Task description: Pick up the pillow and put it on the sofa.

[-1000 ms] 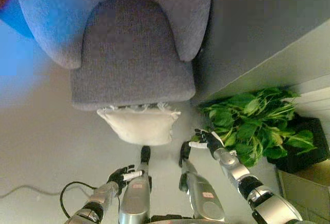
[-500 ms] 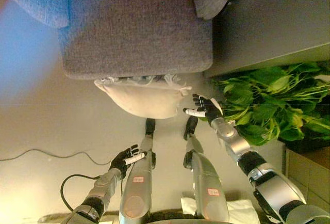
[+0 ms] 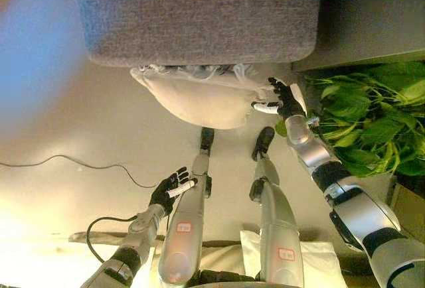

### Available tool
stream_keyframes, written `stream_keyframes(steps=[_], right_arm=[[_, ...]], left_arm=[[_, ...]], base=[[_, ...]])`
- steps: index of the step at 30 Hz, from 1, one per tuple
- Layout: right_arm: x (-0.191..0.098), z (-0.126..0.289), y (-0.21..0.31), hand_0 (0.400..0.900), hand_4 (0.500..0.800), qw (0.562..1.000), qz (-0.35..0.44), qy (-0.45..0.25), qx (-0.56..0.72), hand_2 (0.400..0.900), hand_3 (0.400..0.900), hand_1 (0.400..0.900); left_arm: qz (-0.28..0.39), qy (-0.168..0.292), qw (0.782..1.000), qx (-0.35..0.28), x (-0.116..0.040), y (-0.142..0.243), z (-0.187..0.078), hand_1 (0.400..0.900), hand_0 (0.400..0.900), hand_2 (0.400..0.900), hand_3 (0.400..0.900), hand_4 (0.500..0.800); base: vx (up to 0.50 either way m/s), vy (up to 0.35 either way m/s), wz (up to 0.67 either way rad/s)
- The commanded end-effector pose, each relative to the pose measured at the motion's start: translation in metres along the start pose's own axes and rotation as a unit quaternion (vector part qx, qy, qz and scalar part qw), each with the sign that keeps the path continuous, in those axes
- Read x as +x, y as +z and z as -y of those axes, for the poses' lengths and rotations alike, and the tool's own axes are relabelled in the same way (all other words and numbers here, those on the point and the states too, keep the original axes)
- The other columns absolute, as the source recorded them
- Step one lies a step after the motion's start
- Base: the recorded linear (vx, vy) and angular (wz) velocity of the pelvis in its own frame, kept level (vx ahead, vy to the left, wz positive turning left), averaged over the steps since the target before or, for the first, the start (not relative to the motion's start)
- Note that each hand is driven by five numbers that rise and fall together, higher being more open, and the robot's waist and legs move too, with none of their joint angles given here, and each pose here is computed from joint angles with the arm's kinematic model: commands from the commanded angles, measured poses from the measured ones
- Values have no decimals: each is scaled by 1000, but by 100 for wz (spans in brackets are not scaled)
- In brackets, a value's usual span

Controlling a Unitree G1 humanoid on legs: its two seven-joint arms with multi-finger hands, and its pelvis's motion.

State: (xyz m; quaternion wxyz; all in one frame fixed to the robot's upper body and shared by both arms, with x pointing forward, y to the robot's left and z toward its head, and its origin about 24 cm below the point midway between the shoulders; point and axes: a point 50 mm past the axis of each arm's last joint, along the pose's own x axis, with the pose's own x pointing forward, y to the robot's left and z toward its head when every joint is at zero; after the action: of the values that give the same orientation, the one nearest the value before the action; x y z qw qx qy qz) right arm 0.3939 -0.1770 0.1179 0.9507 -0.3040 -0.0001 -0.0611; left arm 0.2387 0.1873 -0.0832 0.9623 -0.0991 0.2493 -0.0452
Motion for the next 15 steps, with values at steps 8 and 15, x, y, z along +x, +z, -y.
stream_keyframes(steps=[8, 15], right_arm=[[11, 11, 39, 900, 800, 998, 61, 33, -5, 900, 900, 900], [2, -15, 40, 900, 800, 994, 61, 88, -2, 900, 900, 900]], left_arm=[[-37, -68, 997, -14, -12, -35, 39, 900, 900, 900, 900, 800], [-30, -68, 997, -13, -14, -34, 38, 900, 900, 900, 900, 800]], base=[[11, 38, 2], [-7, 8, -1]])
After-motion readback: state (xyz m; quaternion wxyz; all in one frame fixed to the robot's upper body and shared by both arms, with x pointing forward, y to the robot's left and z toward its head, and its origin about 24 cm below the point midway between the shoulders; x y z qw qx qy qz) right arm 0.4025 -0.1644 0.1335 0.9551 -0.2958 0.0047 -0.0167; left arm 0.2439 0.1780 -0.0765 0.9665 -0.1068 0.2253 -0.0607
